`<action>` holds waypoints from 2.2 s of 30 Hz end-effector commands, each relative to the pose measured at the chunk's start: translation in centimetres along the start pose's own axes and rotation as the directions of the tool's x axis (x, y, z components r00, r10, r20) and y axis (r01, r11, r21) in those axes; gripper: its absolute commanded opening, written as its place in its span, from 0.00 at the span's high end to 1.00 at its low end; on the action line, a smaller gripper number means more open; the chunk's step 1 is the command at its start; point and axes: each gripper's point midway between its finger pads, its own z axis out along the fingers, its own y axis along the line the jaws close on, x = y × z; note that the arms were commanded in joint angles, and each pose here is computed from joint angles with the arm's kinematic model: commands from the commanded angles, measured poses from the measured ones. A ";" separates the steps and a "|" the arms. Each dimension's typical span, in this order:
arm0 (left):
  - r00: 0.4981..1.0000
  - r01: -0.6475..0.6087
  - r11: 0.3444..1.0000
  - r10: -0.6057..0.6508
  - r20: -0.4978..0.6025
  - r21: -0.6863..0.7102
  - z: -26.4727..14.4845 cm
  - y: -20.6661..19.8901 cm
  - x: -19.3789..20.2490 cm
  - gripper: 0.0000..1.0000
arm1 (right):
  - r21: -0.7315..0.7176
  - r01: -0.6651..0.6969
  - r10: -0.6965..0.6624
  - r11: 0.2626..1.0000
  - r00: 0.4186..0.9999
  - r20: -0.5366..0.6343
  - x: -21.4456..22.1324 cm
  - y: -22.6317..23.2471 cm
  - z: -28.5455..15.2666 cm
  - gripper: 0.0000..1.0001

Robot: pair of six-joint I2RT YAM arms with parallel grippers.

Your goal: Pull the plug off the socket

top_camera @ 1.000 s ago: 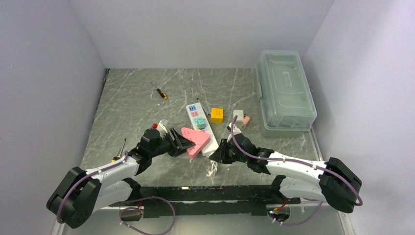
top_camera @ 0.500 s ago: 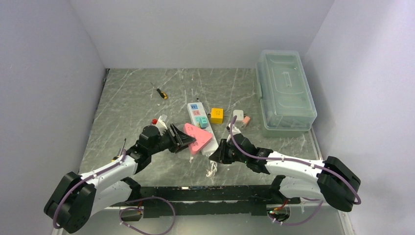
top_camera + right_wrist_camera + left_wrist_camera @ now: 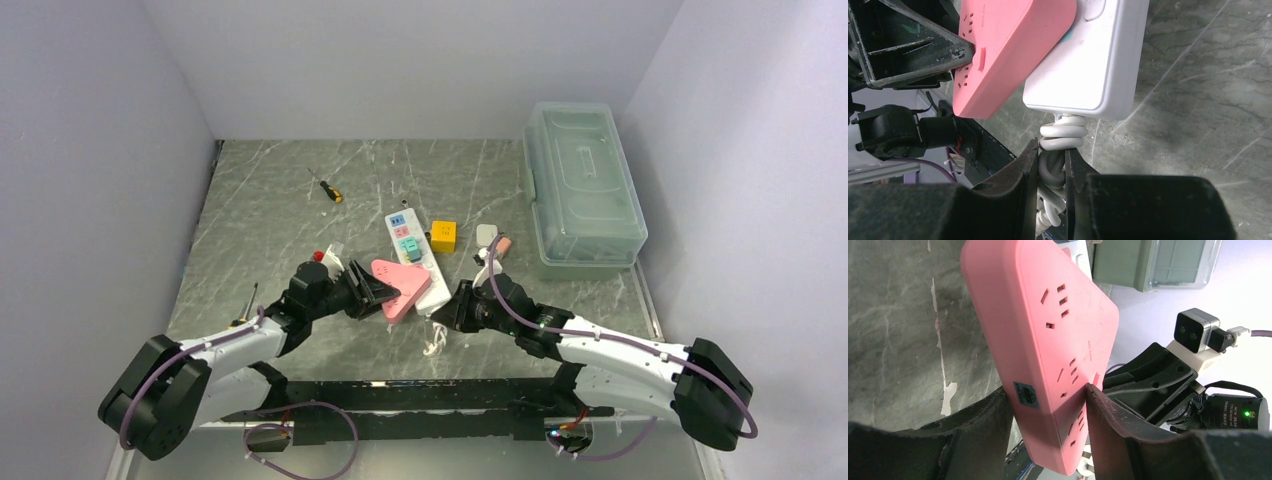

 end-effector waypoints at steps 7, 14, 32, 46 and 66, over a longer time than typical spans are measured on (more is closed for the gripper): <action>1.000 -0.015 1.000 0.015 0.010 0.013 0.4 0.4 -0.1 0.44 | -0.141 -0.016 0.031 0.990 0.994 0.107 -3.0 4.1 -0.9 1.00; 0.999 -0.048 0.996 0.046 0.029 0.079 -0.1 -3.3 -1.1 0.44 | -0.016 -0.016 0.017 1.000 0.998 0.065 -1.0 0.2 0.7 1.00; 1.000 -0.029 0.997 0.029 0.007 0.076 0.9 -2.5 -0.9 0.45 | 0.008 -0.015 0.014 1.000 0.999 0.045 0.1 -0.5 1.2 1.00; 0.999 -0.033 0.994 0.031 0.024 0.102 1.0 -3.0 -1.2 0.71 | -0.066 -0.048 0.051 0.997 0.998 0.037 0.3 1.0 1.1 1.00; 0.998 -0.038 0.997 0.034 0.059 0.072 0.5 -2.7 -1.7 1.00 | -0.047 -0.028 0.032 0.999 0.996 0.084 -0.2 1.3 1.1 1.00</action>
